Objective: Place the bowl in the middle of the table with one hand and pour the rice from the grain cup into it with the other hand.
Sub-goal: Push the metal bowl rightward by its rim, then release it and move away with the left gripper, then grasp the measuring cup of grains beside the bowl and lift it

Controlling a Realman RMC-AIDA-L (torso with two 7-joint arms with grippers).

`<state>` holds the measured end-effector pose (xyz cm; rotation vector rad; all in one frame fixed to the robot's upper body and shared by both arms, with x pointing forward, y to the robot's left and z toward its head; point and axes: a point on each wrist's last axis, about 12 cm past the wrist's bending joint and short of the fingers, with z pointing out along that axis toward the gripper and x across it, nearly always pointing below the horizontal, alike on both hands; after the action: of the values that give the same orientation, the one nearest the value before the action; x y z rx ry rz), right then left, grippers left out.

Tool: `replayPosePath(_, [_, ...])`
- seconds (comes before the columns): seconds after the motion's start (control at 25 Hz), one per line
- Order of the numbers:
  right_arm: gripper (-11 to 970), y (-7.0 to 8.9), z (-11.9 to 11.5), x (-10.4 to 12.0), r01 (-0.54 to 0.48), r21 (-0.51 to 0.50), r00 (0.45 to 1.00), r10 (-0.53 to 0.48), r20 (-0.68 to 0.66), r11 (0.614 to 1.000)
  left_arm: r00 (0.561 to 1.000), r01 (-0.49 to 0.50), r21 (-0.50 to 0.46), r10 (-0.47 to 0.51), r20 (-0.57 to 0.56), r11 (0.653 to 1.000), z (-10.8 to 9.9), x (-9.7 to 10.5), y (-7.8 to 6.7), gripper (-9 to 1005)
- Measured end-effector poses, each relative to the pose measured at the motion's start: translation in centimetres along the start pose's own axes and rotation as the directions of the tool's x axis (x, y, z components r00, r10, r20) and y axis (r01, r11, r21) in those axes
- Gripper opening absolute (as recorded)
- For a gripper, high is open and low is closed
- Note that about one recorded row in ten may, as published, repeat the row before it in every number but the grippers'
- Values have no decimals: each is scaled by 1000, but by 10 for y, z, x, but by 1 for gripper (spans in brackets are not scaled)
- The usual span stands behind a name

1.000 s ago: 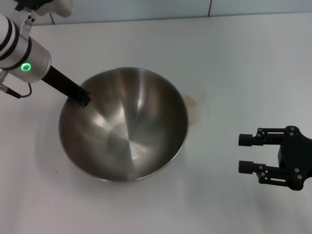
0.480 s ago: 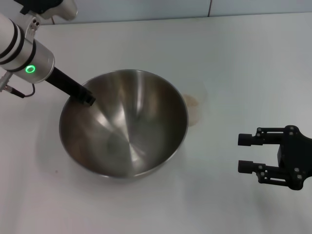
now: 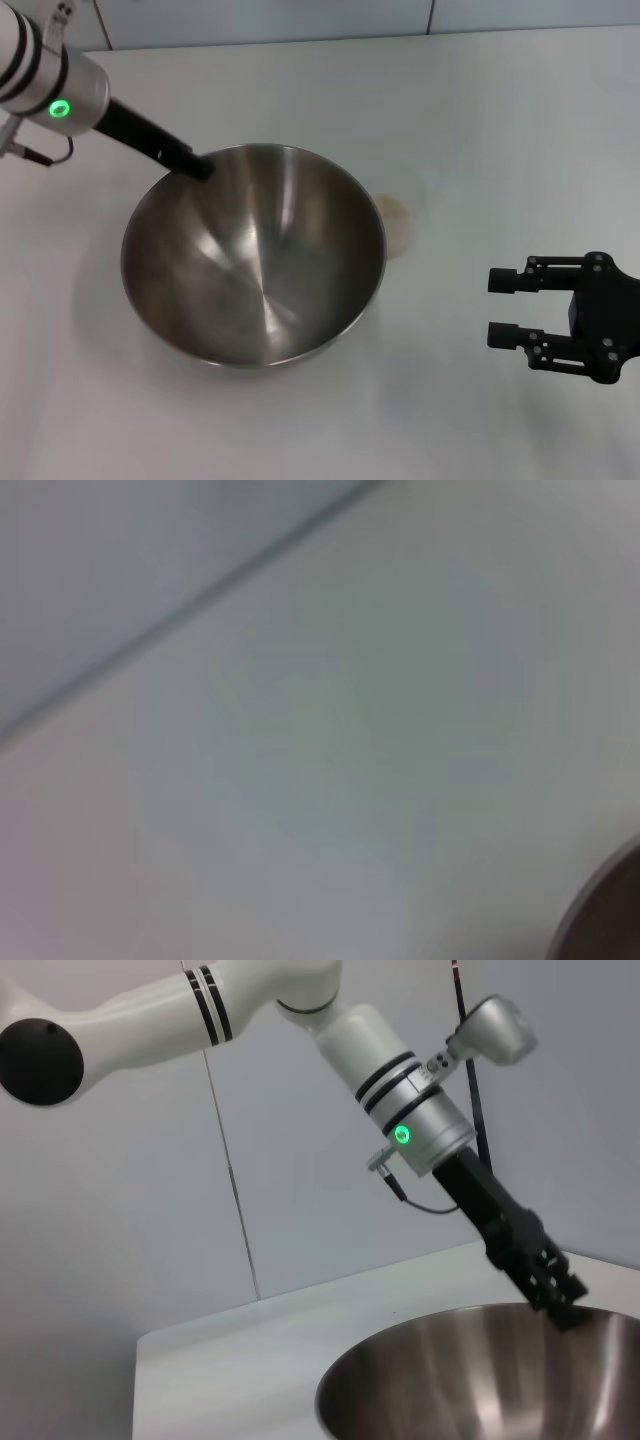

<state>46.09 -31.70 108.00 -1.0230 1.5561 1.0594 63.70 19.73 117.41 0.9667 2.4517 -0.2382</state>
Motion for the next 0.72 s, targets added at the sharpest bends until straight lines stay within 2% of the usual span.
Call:
replayPosePath(0.16, [549,-1,0,0,2,1,1000,-2,0,1000,998,-3,-56,7,70,998,-14,-5,7,688])
replayPosePath(0.2, [549,-1,0,-1,3,2,1000,-3,1,1000,993,-3,-94,15,120,996,-22,-8,10,729])
replayPosePath(0.32, [549,-1,0,-1,7,4,1000,-7,2,1000,966,-2,-177,47,252,984,-38,-10,12,752])
replayPosePath(0.36, [549,-1,0,-2,8,5,1000,-8,3,1000,966,-2,-177,47,252,984,-38,-10,12,760])
replayPosePath(0.44, [549,-2,0,-2,12,8,1000,-12,7,1000,924,-16,-261,114,365,965,-46,-5,7,775])
replayPosePath(0.64, [549,-2,-1,-3,16,13,1000,-16,11,1000,847,-57,-401,257,465,914,-50,6,-7,813])
replayPosePath(0.72, [549,-3,-1,-4,18,14,1000,-19,14,1000,822,-53,-434,286,493,899,-48,11,-12,813])
